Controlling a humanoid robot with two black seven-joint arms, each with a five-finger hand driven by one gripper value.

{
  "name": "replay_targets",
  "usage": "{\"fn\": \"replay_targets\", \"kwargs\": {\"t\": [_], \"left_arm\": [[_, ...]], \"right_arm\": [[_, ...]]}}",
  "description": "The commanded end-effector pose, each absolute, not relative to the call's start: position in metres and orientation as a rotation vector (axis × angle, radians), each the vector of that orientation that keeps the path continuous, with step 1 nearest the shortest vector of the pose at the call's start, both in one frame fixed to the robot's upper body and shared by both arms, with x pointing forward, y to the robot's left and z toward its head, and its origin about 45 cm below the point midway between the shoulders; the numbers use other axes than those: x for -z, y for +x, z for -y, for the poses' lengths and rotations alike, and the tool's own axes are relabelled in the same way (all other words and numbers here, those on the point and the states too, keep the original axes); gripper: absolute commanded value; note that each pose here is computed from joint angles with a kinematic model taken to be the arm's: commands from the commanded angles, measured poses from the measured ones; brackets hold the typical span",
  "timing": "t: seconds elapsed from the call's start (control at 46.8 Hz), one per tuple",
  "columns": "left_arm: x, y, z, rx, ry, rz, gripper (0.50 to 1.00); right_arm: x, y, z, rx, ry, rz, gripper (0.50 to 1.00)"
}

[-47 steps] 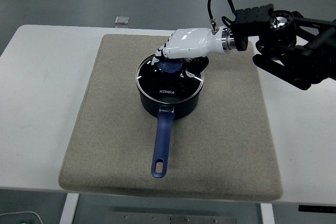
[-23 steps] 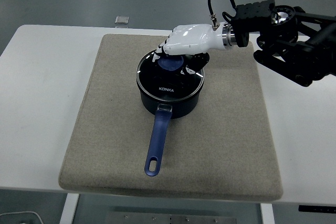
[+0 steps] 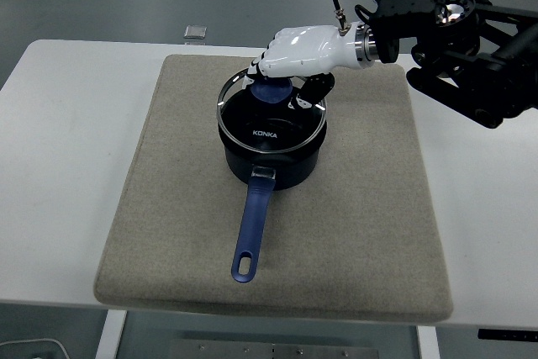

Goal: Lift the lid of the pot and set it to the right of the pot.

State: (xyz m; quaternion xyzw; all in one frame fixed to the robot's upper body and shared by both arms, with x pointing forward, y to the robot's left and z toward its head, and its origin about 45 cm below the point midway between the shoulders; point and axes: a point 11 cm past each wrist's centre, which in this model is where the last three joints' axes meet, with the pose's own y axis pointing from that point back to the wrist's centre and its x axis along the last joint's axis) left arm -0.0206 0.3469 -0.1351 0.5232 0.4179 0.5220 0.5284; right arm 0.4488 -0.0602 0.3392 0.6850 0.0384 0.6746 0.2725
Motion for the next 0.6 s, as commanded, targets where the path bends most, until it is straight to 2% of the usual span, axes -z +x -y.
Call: {"fn": "replay_targets", "kwargs": {"t": [0.0,0.192,0.577], "left_arm": [[0.135,-0.021,-0.347,-1.247,1.25,-0.998,1.0],[0.135,-0.021,-0.347,-1.247,1.25,-0.998,1.0],[0.135,-0.021,-0.347,-1.247,1.25,-0.998,1.0]], "right_arm": [[-0.346,0.456,0.064,-1.814,1.832,-0.068,0.5],[-0.358,0.471,0.071,-1.808,1.803,0.011,0.5],[-0.368,0.5,0.107,-1.753,1.724,0.153,0.5]]}}
